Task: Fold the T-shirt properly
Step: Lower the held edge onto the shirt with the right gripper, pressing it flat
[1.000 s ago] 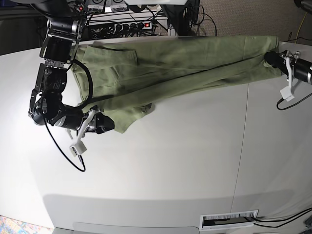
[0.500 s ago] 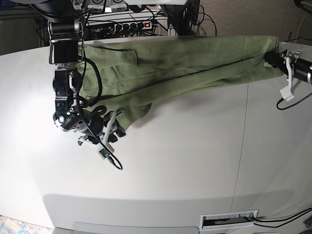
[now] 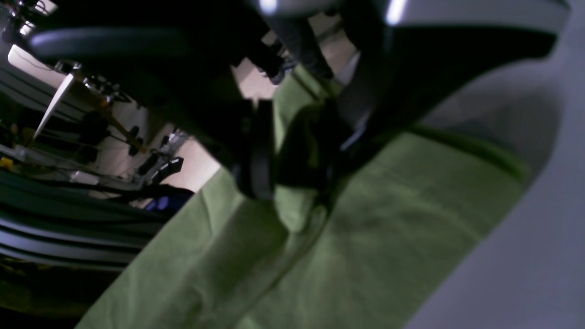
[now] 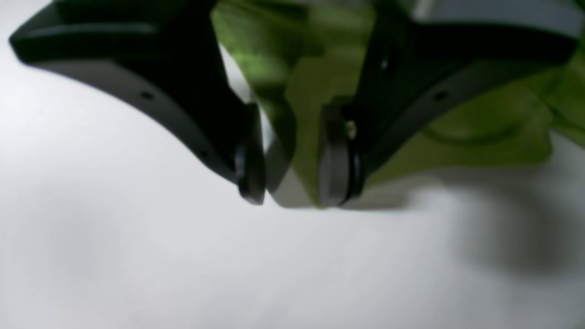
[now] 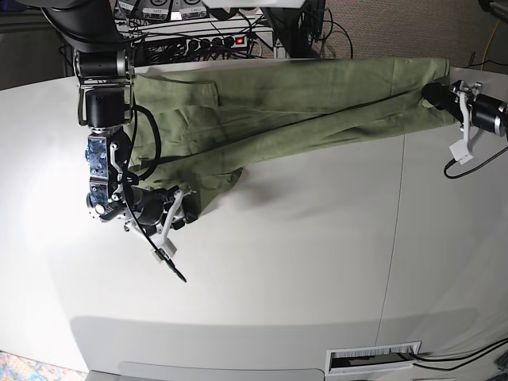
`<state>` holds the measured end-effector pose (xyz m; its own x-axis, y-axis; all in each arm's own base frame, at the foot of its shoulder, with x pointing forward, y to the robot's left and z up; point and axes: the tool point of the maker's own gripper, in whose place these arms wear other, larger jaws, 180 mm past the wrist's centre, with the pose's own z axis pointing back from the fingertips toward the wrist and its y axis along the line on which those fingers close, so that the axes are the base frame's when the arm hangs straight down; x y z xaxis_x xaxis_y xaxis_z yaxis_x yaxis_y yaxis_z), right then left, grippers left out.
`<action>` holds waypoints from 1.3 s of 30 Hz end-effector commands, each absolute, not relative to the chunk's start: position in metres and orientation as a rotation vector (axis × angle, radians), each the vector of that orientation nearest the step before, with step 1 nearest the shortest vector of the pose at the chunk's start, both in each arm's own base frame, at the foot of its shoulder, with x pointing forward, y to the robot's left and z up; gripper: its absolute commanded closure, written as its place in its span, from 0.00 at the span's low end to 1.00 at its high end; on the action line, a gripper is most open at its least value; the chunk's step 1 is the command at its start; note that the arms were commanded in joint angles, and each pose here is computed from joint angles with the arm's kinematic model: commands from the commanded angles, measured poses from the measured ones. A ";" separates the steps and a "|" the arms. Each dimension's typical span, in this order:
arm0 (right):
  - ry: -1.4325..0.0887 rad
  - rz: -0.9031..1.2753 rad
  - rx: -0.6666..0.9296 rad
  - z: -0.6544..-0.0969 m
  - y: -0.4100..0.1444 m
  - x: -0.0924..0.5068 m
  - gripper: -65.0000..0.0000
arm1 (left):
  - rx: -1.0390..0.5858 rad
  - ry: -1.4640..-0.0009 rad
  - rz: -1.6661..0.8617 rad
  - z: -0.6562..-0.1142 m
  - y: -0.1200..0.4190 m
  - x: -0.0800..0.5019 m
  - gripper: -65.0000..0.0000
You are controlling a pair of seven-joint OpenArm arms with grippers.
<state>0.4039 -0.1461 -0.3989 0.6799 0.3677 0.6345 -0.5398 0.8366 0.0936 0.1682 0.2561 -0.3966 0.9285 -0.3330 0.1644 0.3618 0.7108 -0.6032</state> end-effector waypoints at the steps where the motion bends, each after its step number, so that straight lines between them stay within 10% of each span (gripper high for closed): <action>1: -0.644 0.526 0.265 -0.392 -0.152 0.410 0.69 | -0.660 -0.060 -0.398 -0.389 0.263 0.174 0.73; 11: -0.571 0.486 0.398 -0.391 -0.135 0.394 1.00 | -0.660 -0.060 -0.398 -0.389 0.263 0.174 0.73; 39: -0.579 0.693 0.703 -0.330 -0.060 0.302 1.00 | -0.660 -0.060 -0.398 -0.389 0.263 0.174 0.73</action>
<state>0.2917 -0.0625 -0.3458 0.6704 0.3878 0.6327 -0.7115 0.5779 0.3997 0.1681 0.2560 -0.3965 0.9285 -0.3327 0.1649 0.3618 0.7103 -0.6038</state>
